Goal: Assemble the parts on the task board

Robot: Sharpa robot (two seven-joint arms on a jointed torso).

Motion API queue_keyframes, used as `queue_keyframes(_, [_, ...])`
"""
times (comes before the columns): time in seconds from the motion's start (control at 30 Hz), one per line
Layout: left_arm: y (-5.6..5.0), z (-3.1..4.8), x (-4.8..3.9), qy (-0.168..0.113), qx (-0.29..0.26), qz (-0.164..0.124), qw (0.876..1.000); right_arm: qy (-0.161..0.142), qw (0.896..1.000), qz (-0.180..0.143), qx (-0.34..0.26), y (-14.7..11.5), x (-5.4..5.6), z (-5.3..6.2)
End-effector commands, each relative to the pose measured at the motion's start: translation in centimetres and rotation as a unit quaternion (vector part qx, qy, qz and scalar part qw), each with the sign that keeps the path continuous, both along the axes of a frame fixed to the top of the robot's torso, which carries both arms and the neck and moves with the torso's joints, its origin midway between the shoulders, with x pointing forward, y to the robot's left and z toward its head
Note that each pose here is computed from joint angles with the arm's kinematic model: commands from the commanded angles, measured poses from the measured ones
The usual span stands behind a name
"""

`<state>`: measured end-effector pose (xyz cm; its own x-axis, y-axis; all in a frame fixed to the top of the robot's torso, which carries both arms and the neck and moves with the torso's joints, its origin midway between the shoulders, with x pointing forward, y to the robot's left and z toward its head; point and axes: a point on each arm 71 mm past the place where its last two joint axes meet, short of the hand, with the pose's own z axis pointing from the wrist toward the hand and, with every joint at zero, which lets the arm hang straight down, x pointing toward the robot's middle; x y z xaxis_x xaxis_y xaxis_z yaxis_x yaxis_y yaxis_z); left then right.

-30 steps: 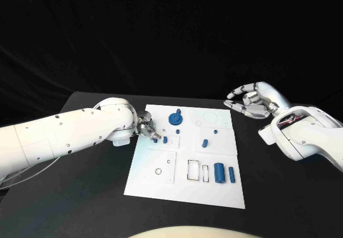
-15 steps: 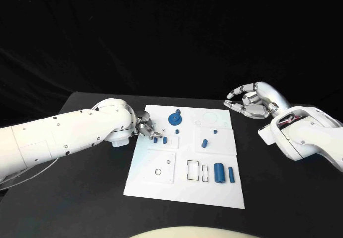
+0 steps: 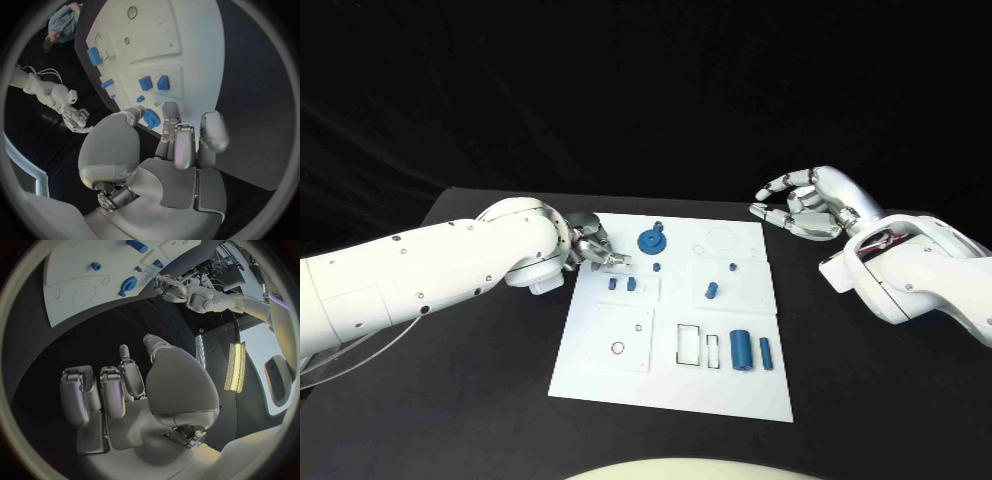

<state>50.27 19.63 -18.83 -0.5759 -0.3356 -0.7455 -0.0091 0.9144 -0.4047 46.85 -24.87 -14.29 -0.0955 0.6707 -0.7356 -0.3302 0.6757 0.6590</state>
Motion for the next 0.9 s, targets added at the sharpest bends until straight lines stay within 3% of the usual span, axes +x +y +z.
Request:
queue_keyframes(0.03, [-1.4,1.46,0.18,-0.07,-0.125,-0.017,0.99,-0.003,1.0,0.004,-0.001,0.0,0.0,0.0])
queue_keyframes(0.1, [-2.0,1.95,0.1,-0.106,-0.147,-0.037,0.983,-0.004,1.0,0.004,-0.001,0.0,0.0,0.0])
queue_keyframes(0.23, [-3.4,2.55,-0.49,-0.195,-0.155,-0.106,0.963,-0.003,1.0,0.003,-0.002,-0.1,0.0,0.0])
queue_keyframes(0.3, [-4.1,2.54,-0.86,-0.233,-0.136,-0.148,0.951,-0.002,1.0,0.003,-0.002,-0.1,0.0,-0.1])
queue_keyframes(0.37, [-4.7,2.35,-1.13,-0.255,-0.115,-0.177,0.944,-0.001,1.0,0.003,-0.002,-0.1,0.0,-0.2])
queue_keyframes(0.5, [-5.5,1.74,-1.37,-0.272,-0.073,-0.218,0.934,0.0,1.0,0.004,-0.002,0.0,0.0,-0.3])
queue_keyframes(0.63, [-6.2,0.68,-1.28,-0.266,-0.023,-0.246,0.932,0.002,1.0,0.004,-0.002,0.0,0.0,-0.5])
queue_keyframes(0.9, [-6.9,-1.01,-0.74,-0.244,0.04,-0.263,0.933,0.003,1.0,0.005,-0.002,0.1,-0.1,-0.6])
